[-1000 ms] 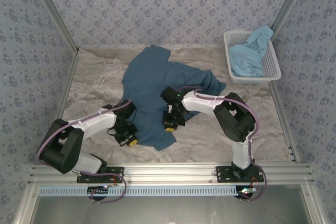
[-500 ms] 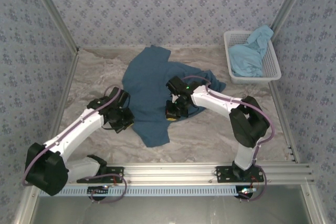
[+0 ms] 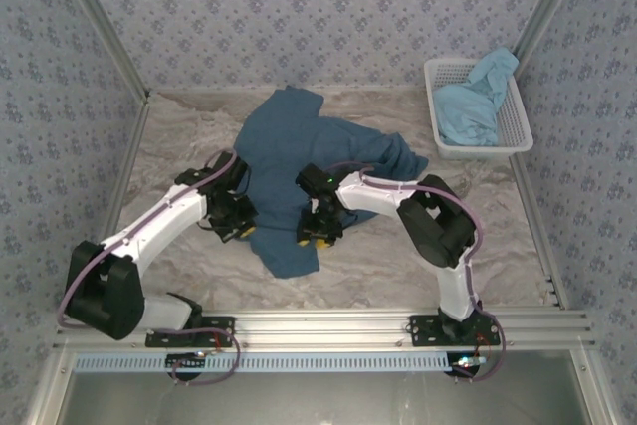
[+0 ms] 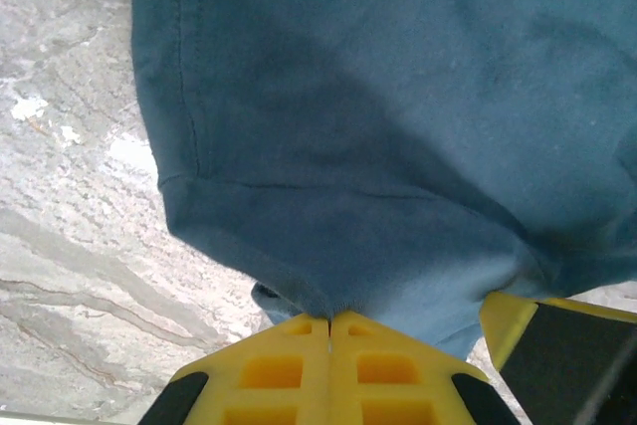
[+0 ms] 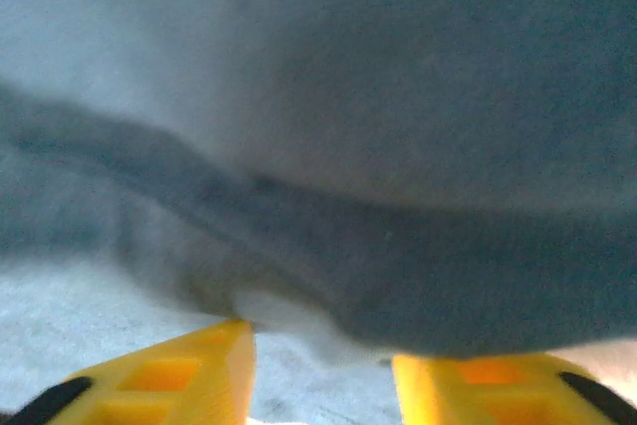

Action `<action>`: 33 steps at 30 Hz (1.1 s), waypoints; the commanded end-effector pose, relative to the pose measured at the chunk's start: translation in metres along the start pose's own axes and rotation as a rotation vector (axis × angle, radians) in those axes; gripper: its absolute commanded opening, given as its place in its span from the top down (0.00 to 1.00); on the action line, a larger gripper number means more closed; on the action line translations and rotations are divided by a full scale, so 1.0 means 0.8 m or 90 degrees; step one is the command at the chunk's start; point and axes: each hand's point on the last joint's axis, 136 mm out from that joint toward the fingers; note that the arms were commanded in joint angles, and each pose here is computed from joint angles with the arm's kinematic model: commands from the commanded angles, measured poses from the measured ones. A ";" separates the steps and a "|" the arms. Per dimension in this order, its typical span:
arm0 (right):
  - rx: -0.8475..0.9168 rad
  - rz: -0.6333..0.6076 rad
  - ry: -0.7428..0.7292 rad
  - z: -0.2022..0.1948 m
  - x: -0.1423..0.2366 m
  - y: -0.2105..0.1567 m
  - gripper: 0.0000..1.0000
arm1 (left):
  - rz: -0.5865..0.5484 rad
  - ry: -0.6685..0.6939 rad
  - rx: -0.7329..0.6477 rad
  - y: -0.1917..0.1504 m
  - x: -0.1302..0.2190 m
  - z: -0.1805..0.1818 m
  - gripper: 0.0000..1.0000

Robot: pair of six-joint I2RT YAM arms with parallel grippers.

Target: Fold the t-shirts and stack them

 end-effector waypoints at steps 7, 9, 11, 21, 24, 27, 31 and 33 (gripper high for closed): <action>-0.045 -0.085 -0.022 -0.024 0.036 0.049 1.00 | -0.002 -0.043 -0.042 0.030 -0.012 -0.045 1.00; -0.055 -0.094 -0.016 -0.029 0.055 0.052 1.00 | -0.008 -0.047 -0.048 0.041 -0.020 -0.056 1.00; -0.065 -0.099 -0.010 -0.034 0.068 0.058 1.00 | -0.012 -0.051 -0.054 0.052 -0.031 -0.066 1.00; -0.125 -0.080 0.014 -0.060 0.062 0.109 1.00 | -0.095 -0.021 -0.117 0.115 -0.063 -0.105 0.91; -0.136 -0.072 0.022 -0.063 0.057 0.121 1.00 | -0.098 -0.001 -0.140 0.097 -0.047 -0.099 0.62; -0.138 -0.066 0.027 -0.063 0.055 0.128 1.00 | -0.042 0.026 -0.128 0.050 -0.041 -0.067 0.57; -0.120 -0.074 0.032 -0.058 0.068 0.129 0.90 | 0.032 -0.006 -0.087 -0.009 -0.049 -0.048 0.49; -0.108 -0.090 0.029 -0.057 0.083 0.128 0.79 | 0.044 -0.027 -0.081 -0.023 -0.058 -0.054 0.48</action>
Point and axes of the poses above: each hand's point on the last joint's axis, 136 mm out from that joint toward the fingers, its own x axis back along the fingers, its own z axis along the line the jaws close on, y = z × x, and after that the axes turned 2 degrees about -x, right-handed
